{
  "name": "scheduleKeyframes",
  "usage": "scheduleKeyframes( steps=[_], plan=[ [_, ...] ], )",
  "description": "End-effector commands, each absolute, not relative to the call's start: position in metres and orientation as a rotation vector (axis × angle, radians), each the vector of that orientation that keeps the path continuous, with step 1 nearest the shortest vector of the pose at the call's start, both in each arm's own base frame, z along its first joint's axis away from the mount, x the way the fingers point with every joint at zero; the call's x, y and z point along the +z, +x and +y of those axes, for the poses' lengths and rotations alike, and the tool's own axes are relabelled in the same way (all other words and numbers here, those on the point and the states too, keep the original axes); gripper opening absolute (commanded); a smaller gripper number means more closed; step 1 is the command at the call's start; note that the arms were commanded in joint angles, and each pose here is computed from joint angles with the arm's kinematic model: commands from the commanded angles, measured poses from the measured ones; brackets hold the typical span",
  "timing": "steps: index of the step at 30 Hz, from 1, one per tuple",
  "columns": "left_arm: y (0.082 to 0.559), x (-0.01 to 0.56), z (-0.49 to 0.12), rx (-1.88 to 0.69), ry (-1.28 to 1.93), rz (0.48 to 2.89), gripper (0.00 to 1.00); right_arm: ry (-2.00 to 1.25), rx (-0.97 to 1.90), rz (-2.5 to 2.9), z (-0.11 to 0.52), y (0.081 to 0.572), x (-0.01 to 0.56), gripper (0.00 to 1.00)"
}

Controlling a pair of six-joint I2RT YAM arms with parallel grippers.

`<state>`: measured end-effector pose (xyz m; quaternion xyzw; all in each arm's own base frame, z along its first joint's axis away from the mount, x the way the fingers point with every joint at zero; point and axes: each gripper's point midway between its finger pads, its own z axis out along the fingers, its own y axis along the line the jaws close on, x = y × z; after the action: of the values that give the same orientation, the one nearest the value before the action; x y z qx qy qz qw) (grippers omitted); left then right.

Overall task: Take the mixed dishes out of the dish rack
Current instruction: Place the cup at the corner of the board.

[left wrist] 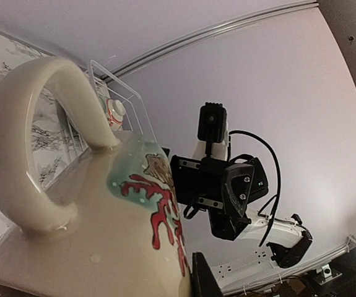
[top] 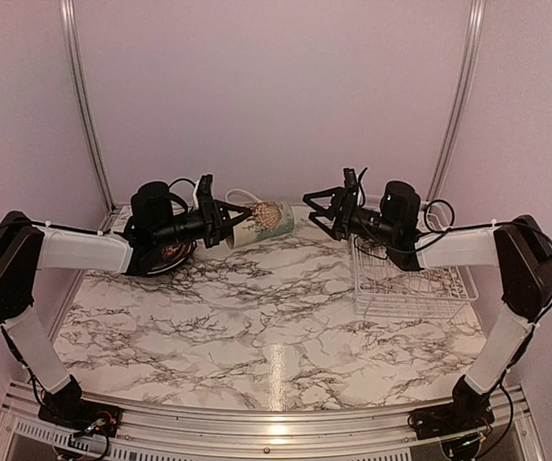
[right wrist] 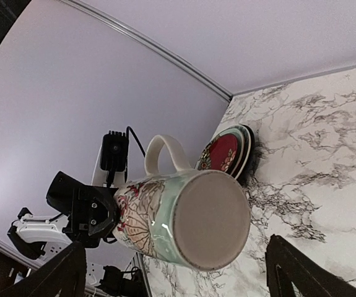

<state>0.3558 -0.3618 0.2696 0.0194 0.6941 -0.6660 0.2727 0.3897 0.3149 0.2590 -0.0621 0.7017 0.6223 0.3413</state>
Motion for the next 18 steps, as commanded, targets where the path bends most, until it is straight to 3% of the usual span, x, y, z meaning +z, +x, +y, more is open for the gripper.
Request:
scheduleKeyframes(
  steps=[1,5,13,18],
  plan=[
    [0.367,0.3,-0.33,-1.68,0.054,1.773,0.0,-0.173,1.53,1.791,0.304,0.4,0.268,0.98],
    [0.372,0.285,-0.312,-1.519,0.015,1.899,0.0,-0.18,1.519,1.805,0.303,0.401,0.263,0.99],
    [0.367,0.24,-0.218,-0.653,-0.039,2.254,0.0,-0.214,1.236,1.915,0.289,0.414,0.247,0.99],
    [0.345,0.241,-0.16,-0.325,-0.113,2.349,0.0,-0.238,1.035,1.982,0.277,0.425,0.249,0.98]
  ],
)
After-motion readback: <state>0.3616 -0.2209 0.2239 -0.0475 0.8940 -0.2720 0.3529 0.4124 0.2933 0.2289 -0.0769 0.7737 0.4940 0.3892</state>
